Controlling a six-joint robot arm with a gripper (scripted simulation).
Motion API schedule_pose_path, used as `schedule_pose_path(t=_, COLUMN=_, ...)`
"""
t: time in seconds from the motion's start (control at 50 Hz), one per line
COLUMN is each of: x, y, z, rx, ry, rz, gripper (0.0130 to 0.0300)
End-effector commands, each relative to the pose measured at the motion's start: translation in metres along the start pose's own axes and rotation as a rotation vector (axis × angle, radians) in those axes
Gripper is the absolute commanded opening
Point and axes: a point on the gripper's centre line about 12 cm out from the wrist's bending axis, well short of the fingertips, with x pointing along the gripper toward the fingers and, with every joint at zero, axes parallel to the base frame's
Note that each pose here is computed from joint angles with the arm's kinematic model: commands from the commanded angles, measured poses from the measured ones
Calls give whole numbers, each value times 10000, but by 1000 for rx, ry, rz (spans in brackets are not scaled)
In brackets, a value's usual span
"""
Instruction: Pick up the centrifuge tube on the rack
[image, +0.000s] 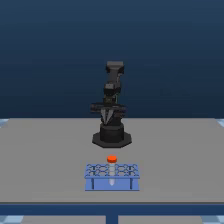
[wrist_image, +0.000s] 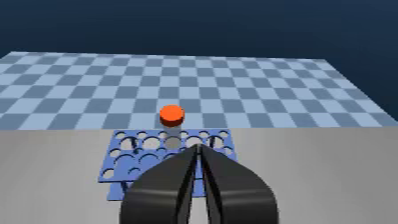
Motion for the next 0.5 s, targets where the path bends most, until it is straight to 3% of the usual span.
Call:
schedule_pose_path(t=0.02, x=0, y=0, z=0, rx=0, ry=0, rz=0, gripper=300)
schedule_pose_path(t=0.5, x=1, y=0, z=0, rx=0, ry=0, rz=0, gripper=300)
